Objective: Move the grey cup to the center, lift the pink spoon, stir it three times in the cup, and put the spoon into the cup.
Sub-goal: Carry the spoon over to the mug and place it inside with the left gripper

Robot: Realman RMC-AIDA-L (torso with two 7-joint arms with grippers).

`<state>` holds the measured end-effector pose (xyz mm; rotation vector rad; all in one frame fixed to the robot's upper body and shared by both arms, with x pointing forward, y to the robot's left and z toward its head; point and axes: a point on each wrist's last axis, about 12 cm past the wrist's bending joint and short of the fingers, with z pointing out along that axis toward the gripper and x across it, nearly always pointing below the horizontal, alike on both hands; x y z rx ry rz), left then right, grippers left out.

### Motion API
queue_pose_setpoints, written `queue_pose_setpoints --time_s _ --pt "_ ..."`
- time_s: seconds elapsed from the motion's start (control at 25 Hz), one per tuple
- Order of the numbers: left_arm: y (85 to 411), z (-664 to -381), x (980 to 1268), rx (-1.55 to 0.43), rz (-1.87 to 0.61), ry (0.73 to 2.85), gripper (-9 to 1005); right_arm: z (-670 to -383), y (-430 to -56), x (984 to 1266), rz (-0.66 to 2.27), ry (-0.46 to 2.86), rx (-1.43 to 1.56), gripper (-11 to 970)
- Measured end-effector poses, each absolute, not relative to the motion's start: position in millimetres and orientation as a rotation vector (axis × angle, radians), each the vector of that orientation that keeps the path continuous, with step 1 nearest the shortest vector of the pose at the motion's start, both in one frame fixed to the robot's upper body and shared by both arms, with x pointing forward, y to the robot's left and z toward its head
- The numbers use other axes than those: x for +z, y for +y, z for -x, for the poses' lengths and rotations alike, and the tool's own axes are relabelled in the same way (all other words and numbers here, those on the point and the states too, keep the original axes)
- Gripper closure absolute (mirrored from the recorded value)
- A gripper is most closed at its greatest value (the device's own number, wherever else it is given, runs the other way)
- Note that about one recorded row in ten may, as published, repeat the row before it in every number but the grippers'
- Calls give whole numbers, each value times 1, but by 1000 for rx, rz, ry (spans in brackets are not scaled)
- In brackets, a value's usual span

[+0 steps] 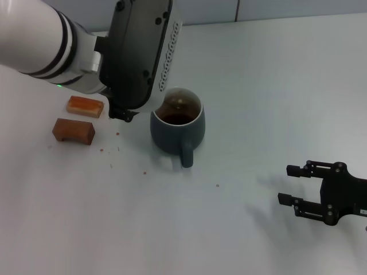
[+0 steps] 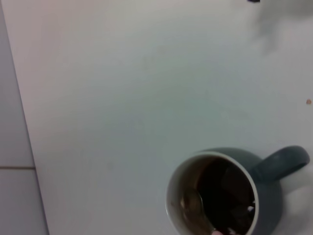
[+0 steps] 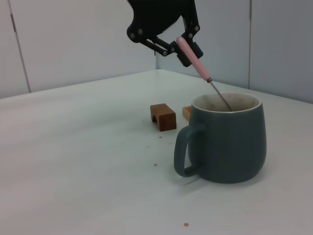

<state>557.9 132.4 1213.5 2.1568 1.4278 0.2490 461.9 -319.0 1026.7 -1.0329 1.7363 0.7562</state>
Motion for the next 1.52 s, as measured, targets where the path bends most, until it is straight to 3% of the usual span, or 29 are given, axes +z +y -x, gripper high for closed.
queue_pose_setpoints --time_s 1.52 --pt "129 -550 1201 208 -2158 1441 761 -464 -318 1028 1036 1734 762 336"
